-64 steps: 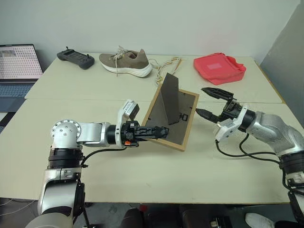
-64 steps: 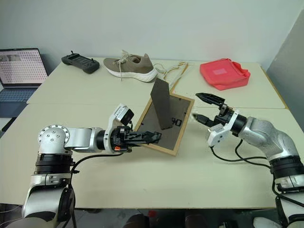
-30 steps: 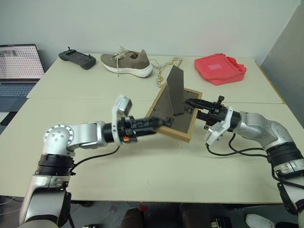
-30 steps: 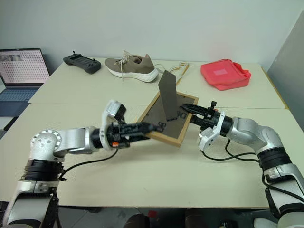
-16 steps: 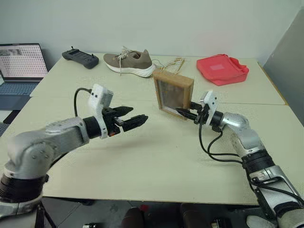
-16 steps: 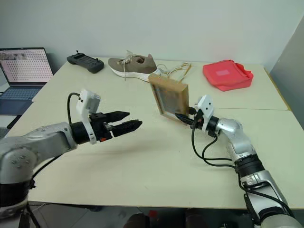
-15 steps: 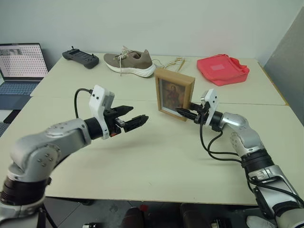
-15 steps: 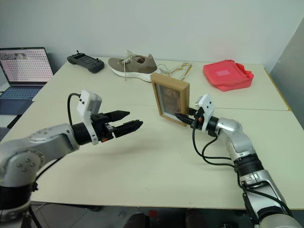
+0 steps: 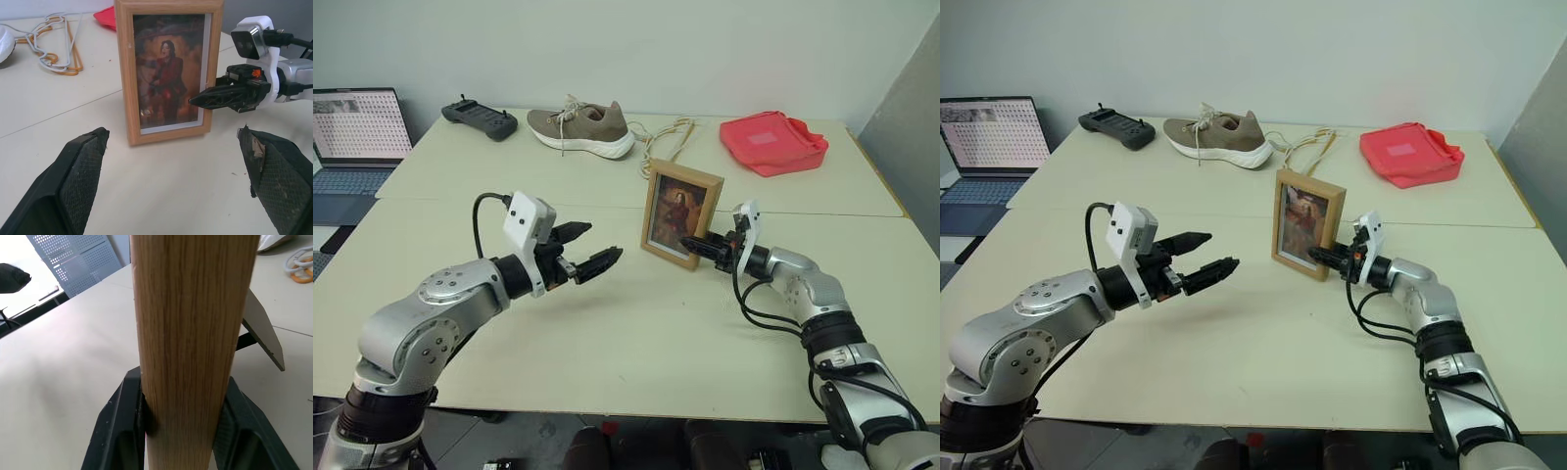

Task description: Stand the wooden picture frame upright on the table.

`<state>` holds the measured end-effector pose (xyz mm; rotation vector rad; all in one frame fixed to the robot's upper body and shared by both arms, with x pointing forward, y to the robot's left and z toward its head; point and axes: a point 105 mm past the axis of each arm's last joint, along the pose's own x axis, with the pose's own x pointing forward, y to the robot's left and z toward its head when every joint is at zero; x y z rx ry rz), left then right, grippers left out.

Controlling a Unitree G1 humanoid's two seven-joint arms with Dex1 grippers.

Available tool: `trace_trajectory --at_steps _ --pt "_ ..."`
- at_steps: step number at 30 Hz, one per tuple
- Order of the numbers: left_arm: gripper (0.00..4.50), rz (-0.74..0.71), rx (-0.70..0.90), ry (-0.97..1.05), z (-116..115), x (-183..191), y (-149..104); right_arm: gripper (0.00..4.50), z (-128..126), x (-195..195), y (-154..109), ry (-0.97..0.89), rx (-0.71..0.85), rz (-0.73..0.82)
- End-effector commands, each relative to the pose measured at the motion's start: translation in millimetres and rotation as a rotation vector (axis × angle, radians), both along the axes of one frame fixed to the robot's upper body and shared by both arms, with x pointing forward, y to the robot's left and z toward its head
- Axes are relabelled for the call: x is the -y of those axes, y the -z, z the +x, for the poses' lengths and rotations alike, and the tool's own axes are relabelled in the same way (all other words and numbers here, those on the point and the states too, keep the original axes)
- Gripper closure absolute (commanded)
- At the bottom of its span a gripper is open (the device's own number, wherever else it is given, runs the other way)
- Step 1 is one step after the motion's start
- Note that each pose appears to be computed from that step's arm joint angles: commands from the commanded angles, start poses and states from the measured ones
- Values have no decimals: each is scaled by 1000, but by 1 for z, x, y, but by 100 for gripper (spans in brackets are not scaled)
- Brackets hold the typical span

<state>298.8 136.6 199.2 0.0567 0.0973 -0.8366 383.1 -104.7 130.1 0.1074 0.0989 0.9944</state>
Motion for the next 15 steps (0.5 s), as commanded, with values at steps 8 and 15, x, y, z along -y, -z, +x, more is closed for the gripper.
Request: trace_trajectory --at_steps 8,15 --pt "0 36 7 13 26 -16 -5 24 -33 46 5 42 114 -245" --pt "0 112 -9 -18 50 -48 -10 1 -63 72 -39 90 197 -369"
